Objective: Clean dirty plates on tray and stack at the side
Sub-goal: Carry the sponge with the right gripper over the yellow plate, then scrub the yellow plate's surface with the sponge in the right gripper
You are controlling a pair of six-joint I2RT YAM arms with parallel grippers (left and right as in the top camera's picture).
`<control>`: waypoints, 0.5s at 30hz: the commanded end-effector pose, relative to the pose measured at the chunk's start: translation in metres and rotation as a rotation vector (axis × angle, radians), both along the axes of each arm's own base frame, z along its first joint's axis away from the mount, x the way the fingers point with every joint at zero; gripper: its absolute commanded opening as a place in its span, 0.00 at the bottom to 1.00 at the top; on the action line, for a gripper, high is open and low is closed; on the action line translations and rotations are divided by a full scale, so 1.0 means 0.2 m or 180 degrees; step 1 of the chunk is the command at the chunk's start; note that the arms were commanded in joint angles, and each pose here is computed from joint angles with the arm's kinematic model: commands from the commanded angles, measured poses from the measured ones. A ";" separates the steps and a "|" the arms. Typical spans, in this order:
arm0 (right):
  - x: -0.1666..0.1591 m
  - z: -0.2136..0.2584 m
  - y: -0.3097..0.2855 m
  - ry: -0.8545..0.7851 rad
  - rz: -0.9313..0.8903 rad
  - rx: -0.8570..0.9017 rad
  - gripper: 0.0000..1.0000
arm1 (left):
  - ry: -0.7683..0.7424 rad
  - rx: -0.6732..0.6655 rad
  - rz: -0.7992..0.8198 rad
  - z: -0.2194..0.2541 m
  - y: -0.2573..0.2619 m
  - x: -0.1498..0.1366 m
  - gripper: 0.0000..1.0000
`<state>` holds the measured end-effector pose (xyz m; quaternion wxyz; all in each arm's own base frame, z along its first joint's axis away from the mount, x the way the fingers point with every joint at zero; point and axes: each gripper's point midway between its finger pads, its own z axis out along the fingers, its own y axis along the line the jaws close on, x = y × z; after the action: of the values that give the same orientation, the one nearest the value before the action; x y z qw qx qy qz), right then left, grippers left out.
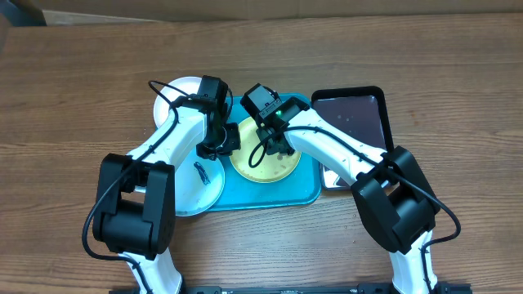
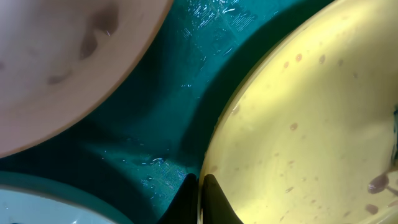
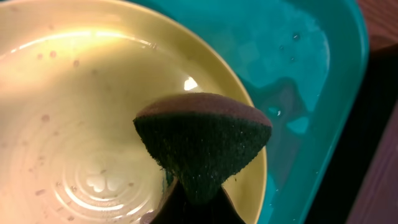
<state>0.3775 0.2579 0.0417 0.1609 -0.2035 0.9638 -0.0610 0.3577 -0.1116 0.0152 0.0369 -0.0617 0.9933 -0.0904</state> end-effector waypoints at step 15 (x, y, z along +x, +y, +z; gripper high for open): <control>0.06 -0.11 -0.03 -0.0061 -0.0144 -0.0138 0.04 | 0.0034 0.0104 -0.0015 -0.03 0.03 -0.01 0.04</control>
<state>0.3822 0.2550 0.0211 0.1561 -0.2013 0.9637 -0.0798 0.3577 -0.1116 0.0152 0.0369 -0.0617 0.9933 -0.0904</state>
